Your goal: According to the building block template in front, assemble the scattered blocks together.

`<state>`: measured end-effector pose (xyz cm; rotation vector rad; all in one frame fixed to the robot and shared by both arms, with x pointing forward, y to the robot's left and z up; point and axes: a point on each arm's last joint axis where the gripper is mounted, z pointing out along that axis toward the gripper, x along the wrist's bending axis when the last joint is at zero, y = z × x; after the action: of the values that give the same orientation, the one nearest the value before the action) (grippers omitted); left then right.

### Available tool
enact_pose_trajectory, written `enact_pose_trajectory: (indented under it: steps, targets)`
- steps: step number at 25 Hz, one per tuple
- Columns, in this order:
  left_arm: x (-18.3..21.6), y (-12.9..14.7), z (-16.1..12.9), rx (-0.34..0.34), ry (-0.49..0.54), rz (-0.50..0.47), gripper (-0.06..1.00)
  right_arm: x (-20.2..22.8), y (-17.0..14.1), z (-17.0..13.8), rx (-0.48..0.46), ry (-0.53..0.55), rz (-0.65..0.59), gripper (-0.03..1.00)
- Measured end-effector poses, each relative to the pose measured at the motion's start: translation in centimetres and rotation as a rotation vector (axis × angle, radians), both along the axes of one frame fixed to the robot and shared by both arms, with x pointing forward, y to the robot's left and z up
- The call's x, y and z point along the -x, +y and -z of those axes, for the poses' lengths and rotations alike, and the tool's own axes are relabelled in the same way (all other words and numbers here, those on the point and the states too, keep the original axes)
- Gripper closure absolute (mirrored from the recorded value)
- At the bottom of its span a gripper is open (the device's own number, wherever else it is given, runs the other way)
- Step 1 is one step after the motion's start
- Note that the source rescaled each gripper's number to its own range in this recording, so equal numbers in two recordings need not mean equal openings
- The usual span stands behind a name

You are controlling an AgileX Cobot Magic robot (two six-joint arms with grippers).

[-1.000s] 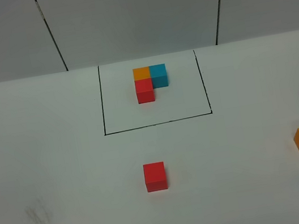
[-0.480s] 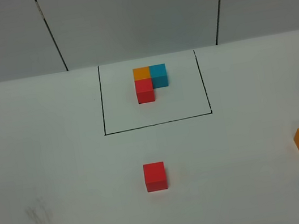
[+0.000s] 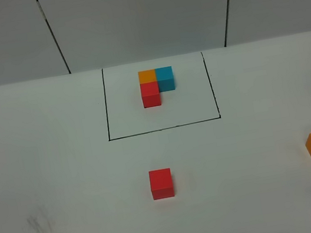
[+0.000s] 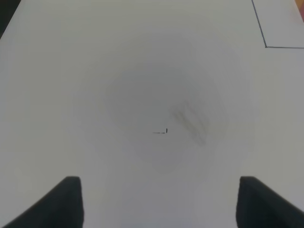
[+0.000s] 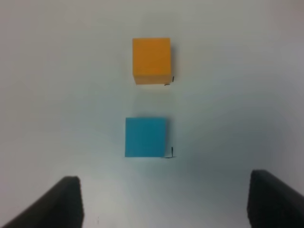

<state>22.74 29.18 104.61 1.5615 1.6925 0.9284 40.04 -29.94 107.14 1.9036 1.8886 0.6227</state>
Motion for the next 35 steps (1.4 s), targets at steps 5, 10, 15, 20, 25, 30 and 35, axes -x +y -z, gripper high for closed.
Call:
enact_pose_trajectory:
  steps: [5,10,15,20,25,30,35]
  targets:
    - [0.0,0.0,0.0,0.000,0.000,0.000,0.34,-2.0,-0.1,-1.1,0.009,-0.006,-0.015,0.47]
    - [0.0,0.0,0.0,0.000,0.000,0.000,0.34,-3.9,-0.1,-0.7,0.010,0.033,-0.022,0.47]
    - [0.0,0.0,0.0,0.002,0.000,-0.001,0.34,-5.8,-0.1,0.9,-0.005,0.112,-0.033,0.47]
    - [0.0,0.0,0.0,0.002,0.000,-0.001,0.34,-8.0,-0.1,1.9,-0.007,0.157,-0.054,0.47]
    - [0.0,0.0,0.0,0.001,0.000,-0.001,0.34,-10.2,0.2,1.9,-0.034,0.161,-0.084,0.47]
    - [0.0,0.0,0.0,0.001,0.000,-0.001,0.34,-11.9,0.2,3.3,-0.047,0.193,-0.085,0.47]
    - [0.0,0.0,0.0,0.001,0.000,-0.001,0.34,-13.7,0.1,6.2,-0.050,0.258,-0.079,0.55]
